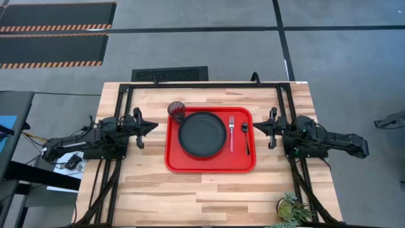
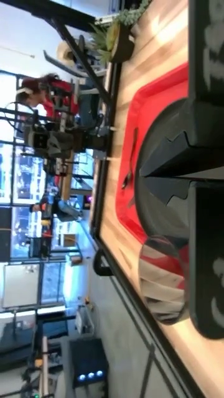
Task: Pick and place plate/cup/fork/spoon on tray
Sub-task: Return to Home Position
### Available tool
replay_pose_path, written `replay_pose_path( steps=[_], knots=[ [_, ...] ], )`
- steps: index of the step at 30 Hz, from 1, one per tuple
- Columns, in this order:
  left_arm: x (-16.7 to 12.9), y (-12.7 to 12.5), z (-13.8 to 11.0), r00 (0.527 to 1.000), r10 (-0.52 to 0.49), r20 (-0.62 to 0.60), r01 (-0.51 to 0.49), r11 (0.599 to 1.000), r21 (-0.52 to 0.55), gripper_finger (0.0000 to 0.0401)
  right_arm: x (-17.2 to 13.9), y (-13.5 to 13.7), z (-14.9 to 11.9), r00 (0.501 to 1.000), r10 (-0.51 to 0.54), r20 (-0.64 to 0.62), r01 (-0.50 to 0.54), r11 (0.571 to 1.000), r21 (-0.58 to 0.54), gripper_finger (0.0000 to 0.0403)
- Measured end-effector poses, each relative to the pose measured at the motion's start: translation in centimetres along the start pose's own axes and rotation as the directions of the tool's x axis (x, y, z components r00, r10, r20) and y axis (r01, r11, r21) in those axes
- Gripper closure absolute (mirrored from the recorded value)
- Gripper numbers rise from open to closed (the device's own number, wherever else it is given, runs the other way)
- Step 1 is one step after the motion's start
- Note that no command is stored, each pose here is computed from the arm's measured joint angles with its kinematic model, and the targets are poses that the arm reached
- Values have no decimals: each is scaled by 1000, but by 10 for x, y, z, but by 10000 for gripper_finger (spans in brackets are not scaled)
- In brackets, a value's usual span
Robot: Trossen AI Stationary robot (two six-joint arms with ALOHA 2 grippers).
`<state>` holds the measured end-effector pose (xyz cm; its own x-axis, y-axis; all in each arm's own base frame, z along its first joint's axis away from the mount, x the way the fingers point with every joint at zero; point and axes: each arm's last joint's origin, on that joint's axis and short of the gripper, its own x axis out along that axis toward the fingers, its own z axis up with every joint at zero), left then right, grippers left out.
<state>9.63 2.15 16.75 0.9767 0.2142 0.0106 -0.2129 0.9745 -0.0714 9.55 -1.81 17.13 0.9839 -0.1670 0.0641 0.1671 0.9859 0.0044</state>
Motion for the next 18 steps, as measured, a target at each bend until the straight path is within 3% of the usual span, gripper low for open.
replay_pose_path(
  steps=[18],
  knots=[
    [0, 1, 0, 1000, 18, -1, -18, 999, -44, 401, 0, 0, -4, 999, -6, -42, 8, 999, 47, 387]
  ],
)
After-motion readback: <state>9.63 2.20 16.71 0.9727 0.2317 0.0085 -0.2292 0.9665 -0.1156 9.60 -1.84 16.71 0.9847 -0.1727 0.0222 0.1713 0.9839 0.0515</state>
